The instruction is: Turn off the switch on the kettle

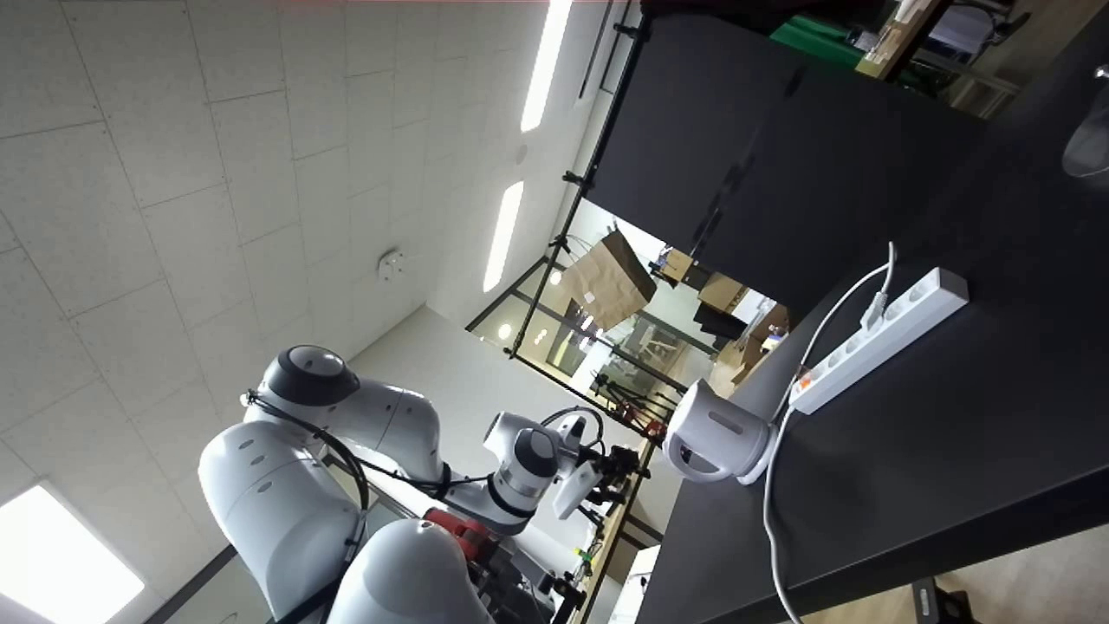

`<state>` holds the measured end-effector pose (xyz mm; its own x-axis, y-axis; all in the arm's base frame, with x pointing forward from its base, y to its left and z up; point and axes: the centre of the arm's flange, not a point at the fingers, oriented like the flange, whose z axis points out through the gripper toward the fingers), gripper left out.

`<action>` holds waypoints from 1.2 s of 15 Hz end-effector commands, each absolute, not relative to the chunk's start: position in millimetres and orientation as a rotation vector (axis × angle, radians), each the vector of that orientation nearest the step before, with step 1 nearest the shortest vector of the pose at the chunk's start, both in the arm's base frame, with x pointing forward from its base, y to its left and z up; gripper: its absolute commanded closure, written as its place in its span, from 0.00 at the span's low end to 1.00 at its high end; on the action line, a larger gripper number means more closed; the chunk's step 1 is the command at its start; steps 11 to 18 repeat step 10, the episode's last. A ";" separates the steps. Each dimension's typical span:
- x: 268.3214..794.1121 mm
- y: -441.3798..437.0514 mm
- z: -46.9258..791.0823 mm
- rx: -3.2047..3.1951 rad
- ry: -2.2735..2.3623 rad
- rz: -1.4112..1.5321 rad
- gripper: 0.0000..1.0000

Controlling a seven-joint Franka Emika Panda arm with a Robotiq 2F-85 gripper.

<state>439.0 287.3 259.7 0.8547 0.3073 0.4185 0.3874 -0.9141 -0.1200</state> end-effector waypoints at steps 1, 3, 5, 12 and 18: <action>434.3 293.0 296.8 -2.797 -0.551 -0.670 0.00; 432.5 291.2 306.7 -2.812 -0.533 -0.681 0.00; 438.9 291.1 296.1 -2.797 -0.550 -0.675 0.00; 440.3 285.6 304.1 -2.805 -0.540 -0.679 0.00; 440.3 285.6 304.1 -2.805 -0.540 -0.679 0.00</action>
